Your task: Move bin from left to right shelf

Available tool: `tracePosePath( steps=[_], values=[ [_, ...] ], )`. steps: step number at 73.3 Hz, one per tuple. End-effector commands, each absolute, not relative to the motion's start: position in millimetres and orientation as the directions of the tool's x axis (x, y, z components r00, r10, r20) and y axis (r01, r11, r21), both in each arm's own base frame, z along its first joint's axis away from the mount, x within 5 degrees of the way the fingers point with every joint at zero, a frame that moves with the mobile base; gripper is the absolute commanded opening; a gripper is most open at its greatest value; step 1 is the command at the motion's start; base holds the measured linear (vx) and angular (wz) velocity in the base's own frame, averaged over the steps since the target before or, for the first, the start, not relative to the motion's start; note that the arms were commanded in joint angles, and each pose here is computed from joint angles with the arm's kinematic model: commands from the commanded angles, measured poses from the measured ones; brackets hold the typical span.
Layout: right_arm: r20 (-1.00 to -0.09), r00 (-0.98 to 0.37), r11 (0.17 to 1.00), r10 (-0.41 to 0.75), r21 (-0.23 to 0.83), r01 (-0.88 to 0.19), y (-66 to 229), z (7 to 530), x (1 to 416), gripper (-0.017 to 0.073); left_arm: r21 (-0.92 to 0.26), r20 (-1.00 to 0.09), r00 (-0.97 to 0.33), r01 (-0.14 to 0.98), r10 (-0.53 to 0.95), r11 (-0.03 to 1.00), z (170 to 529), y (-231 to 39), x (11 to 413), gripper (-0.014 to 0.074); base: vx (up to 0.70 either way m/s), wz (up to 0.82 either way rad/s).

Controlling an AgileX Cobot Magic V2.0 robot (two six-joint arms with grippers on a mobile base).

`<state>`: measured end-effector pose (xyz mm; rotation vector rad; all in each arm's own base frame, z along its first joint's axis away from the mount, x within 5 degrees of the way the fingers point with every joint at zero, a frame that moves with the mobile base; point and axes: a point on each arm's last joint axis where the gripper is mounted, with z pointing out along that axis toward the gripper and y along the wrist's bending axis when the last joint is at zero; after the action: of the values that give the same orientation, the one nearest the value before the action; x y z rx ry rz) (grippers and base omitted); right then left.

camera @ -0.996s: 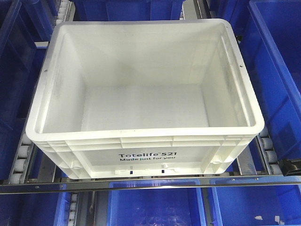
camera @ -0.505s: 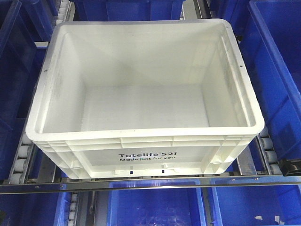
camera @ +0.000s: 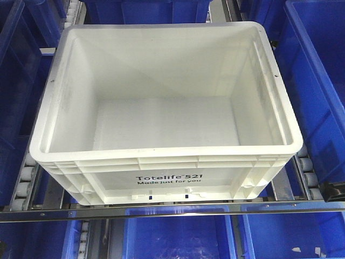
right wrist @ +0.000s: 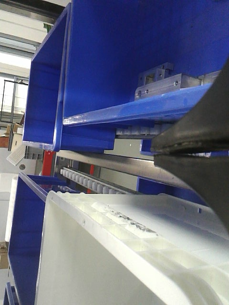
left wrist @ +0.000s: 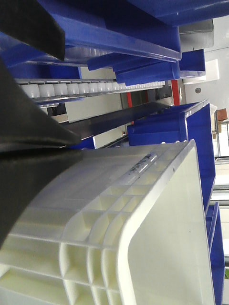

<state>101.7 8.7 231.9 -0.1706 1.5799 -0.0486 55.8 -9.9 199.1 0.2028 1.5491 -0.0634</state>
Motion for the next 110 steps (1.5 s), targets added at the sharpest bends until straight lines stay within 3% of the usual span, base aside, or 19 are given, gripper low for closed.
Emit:
tracePosePath(
  steps=[1,23,33,47,50,110],
  values=[
    [-0.987,0.075,0.988,-0.142,-0.145,-0.045,7,247,104,-0.0008,0.084,-0.991,0.115,0.151,0.067,0.985,212,-9,54,-0.0008,0.00,0.00],
    [-0.984,0.078,0.986,-0.158,-0.162,-0.049,8,247,104,-0.0008,0.084,-0.991,0.115,0.151,0.067,0.985,212,-9,54,-0.0008,0.00,0.00],
    [-0.975,0.089,0.971,-0.205,-0.214,-0.109,12,245,96,-0.0008,0.084,-0.992,0.110,0.152,0.068,0.985,211,-9,54,-0.0008,0.00,0.00],
    [-0.990,0.128,0.989,-0.051,-0.067,-0.128,10,209,71,-0.0008,0.084,-0.992,0.110,0.152,0.068,0.985,211,-9,54,-0.0008,0.00,0.00],
    [-0.996,0.084,0.989,-0.033,-0.045,-0.139,9,205,67,-0.0008,0.084,-0.992,0.110,0.152,0.068,0.985,211,-9,54,-0.0008,0.00,0.00],
    [-0.996,0.078,0.988,-0.040,-0.051,-0.146,9,200,56,-0.0008,0.084,-0.992,0.107,0.153,0.068,0.985,211,-9,54,-0.0008,0.00,0.00]
  ],
)
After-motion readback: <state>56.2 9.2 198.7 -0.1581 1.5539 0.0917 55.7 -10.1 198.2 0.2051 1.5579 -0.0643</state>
